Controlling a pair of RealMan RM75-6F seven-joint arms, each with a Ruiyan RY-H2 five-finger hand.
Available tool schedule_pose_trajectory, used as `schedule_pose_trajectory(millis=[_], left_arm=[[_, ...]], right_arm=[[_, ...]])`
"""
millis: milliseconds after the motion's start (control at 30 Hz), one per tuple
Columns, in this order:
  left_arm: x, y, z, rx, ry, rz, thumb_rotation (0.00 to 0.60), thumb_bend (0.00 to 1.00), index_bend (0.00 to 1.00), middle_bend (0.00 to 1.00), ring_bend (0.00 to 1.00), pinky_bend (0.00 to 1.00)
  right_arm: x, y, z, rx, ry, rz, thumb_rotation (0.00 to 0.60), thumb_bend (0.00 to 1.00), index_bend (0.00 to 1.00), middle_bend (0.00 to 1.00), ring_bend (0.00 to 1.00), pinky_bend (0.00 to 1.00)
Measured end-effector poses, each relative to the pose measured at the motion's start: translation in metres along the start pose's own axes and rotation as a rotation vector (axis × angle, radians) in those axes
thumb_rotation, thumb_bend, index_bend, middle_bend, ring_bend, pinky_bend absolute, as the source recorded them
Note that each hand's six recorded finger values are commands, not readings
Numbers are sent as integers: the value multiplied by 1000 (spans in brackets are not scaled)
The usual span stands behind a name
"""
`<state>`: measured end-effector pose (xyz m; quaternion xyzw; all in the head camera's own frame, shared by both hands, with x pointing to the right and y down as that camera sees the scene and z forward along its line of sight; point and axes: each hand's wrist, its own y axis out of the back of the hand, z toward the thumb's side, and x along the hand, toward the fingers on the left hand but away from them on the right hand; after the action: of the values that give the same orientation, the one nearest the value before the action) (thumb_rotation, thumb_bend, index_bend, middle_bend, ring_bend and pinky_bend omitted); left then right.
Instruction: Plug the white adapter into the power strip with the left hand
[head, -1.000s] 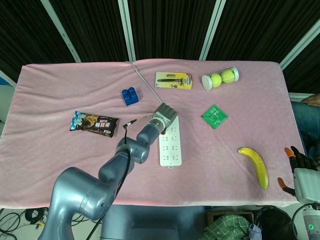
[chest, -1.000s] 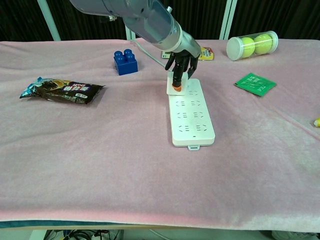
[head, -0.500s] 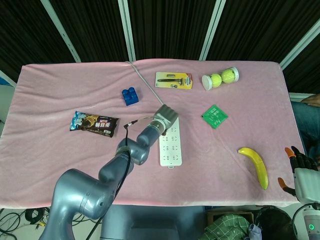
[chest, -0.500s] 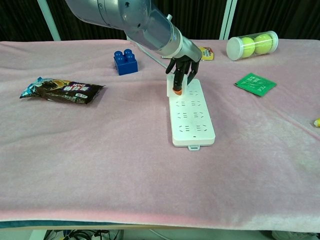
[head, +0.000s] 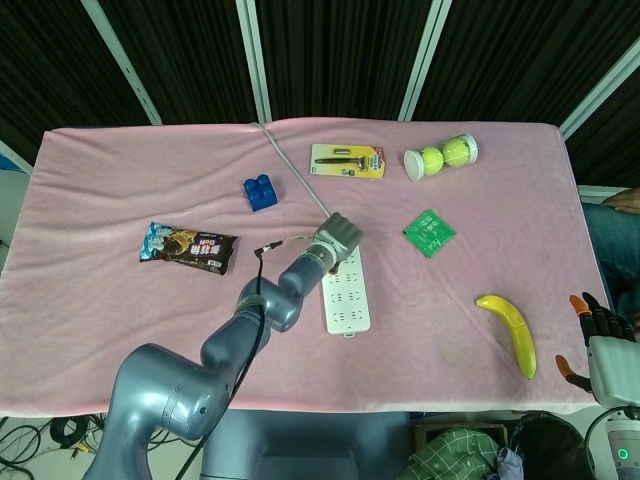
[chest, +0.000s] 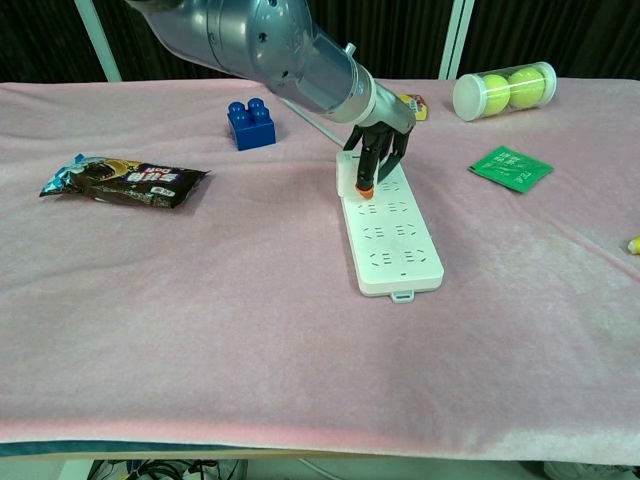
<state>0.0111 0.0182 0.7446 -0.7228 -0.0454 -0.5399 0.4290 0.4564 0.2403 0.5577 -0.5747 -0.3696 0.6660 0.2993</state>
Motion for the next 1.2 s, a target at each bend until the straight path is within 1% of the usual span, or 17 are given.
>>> schedule_pose_trajectory(millis=[67,133,167,200,233,333,400,567,700,833,1033,1133,1200], left_arm=[[1,-1,-3,5,5,-2,600,345,468,393,238,359],[1,-1,-6,10,11,0,600,248,340,225,73,234],[2,-1,-7,12,12,3,600,219,303,181,36,188],[2,-1,-8,13,14,7,600,186,257,127,6,134],[2,0,-8,13,15,12,600,158,218,85,0,101],[1,4,-10,5,19,36,600,111,154,20,0,29],[1,7,-12,-5,22,58,600,93,139,5,0,1],[-3,13,-10,-43,17,99,600,86,129,0,0,0],[-8,15,-9,-74,8,102,600,85,129,0,0,0],[-17,20,-14,-89,9,105,600,84,129,1,0,0],[-42,23,-33,-97,45,108,600,86,131,3,0,0],[-61,21,-49,-93,83,118,600,88,131,4,0,0],[-78,19,-62,-88,116,138,600,90,130,8,0,0]], right_arm=[[0,0,0,0,0,1,600,215,22,45,121,143],[0,0,0,-1,-1,2,600,215,22,45,122,143],[0,0,0,-2,-1,2,600,216,22,45,122,143],[0,-1,0,-2,-1,3,600,216,22,45,122,143],[0,-1,0,-2,-1,5,600,216,23,45,121,143],[0,0,1,-2,3,2,600,216,24,45,121,143],[0,0,1,1,4,0,600,215,24,45,121,143],[0,0,0,-1,-2,2,600,215,24,45,121,143],[1,-1,0,0,-2,7,600,216,24,45,121,143],[0,-1,0,7,-1,8,600,215,24,45,121,143],[0,-1,-1,12,-4,5,600,215,24,45,121,143],[1,0,-1,17,-6,2,600,216,23,45,122,143],[1,0,-2,20,-9,-1,600,215,23,45,121,143]])
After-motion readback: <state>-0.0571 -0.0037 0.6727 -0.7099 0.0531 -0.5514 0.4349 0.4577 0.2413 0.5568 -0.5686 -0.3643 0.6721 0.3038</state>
